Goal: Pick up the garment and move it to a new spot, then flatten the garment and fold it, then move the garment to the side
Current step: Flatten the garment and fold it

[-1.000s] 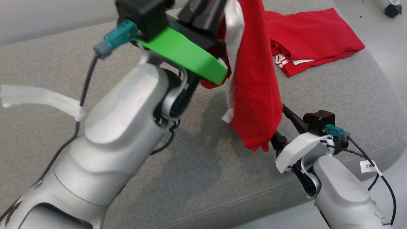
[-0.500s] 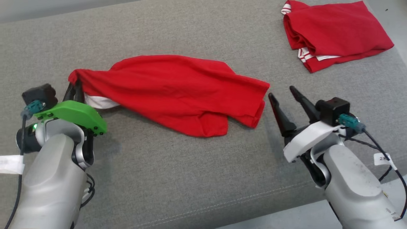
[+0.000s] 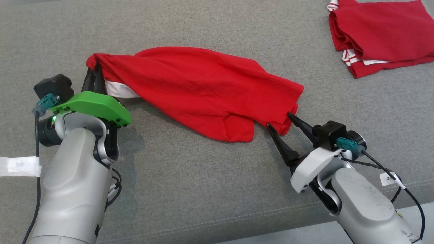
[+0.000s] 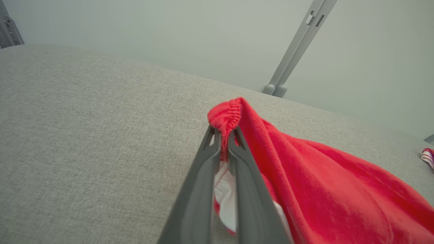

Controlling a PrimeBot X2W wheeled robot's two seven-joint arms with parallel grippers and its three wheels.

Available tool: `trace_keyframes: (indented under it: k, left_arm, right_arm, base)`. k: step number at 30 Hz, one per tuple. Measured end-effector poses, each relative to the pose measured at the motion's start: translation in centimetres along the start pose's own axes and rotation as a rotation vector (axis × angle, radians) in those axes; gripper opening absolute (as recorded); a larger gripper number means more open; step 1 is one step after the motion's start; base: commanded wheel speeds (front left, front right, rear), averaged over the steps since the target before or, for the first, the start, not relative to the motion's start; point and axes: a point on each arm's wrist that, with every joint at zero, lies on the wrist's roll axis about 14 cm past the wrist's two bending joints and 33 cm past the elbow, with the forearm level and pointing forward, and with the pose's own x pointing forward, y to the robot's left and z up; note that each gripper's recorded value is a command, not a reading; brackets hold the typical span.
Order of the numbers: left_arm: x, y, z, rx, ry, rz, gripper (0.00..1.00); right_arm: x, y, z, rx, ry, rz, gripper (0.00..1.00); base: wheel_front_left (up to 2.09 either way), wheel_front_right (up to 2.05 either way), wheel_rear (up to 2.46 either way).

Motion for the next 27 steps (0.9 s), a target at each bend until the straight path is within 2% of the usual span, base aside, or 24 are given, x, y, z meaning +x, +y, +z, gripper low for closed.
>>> trace_keyframes:
  k: [9,18,27]
  left_arm:
    - [0.0,-0.5,0.8,0.032,-0.034,-0.018,0.00]
    - [-1.5,0.9,-0.7,0.078,-0.005,0.002,0.00]
    - [-3.1,3.1,-2.0,0.088,0.030,0.056,0.00]
  right_arm:
    - [-0.1,-4.1,0.8,0.096,-0.037,-0.129,1.00]
    - [0.5,-5.5,-0.9,0.124,0.018,-0.156,1.00]
    - [1.7,-5.7,-0.2,0.129,0.007,-0.149,1.00]
  base:
    - [0.00,0.00,0.00]
    - [0.00,0.00,0.00]
    - [0.00,0.00,0.00]
